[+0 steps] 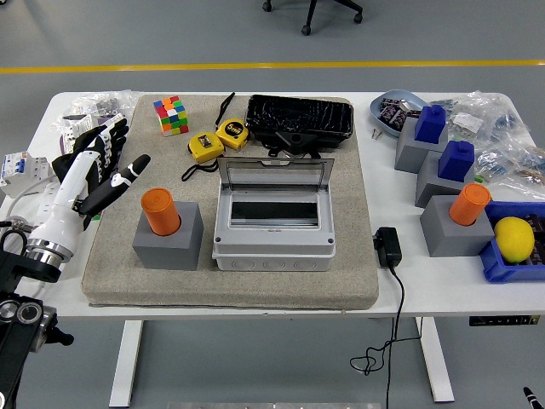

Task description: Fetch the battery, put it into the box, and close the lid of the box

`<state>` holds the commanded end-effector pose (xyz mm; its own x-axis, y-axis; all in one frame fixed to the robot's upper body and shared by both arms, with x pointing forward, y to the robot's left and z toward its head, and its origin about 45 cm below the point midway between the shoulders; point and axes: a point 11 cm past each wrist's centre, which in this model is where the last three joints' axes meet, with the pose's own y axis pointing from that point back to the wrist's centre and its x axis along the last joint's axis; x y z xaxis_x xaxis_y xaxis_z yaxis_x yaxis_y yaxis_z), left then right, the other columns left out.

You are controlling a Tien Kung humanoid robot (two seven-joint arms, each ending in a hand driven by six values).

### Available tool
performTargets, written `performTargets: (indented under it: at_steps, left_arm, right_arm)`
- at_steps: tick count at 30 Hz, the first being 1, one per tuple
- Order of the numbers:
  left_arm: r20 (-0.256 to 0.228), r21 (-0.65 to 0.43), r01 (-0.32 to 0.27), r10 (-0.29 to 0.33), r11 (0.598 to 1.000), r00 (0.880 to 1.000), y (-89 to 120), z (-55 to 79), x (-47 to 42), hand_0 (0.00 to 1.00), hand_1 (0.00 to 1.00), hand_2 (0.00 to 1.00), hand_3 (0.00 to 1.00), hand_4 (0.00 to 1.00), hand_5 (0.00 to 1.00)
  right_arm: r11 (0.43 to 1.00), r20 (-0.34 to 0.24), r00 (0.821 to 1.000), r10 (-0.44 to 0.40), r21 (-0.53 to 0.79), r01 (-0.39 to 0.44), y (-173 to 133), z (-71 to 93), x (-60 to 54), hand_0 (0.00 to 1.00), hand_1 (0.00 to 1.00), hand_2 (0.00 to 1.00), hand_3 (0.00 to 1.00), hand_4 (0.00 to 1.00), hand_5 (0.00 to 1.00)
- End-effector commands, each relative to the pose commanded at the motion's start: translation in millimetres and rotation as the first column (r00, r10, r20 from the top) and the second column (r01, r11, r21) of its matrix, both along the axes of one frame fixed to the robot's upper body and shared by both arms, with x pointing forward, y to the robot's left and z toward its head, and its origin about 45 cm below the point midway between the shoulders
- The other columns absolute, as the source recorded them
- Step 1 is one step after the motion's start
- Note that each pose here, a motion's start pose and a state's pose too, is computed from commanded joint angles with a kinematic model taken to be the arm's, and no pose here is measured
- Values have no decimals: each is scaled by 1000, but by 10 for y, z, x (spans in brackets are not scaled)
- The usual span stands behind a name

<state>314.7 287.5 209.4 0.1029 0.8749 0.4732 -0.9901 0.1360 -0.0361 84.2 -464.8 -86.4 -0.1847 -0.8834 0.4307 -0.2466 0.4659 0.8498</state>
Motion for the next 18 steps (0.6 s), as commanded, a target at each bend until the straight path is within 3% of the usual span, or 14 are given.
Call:
performTargets:
  at_steps: [10, 12, 13, 18]
  left_arm:
    - [-41, 83, 37, -34, 996, 999, -98, -150, -51, 998, 998, 998, 998, 998, 691]
    - [-59, 77, 44, -39, 996, 998, -107, -198, -63, 998, 998, 998, 998, 998, 691]
    - [-69, 67, 44, -40, 997, 997, -105, -228, -66, 998, 998, 998, 998, 998, 584]
    - [-107, 0, 42, -42, 999, 993, -92, -335, -67, 998, 998, 998, 998, 998, 584]
  right_arm:
    - [1000, -1, 1000, 5, 0, -5, 0, 1, 3, 672, 589, 601, 651, 998, 998]
    - [1000, -1, 1000, 6, 0, -6, -1, 1, 2, 672, 589, 601, 651, 998, 998]
    - [1000, -2, 1000, 7, 0, -7, -2, 1, 0, 672, 589, 601, 652, 998, 998]
    - [1000, -2, 1000, 9, -1, -9, -1, 0, -4, 672, 589, 601, 652, 998, 998]
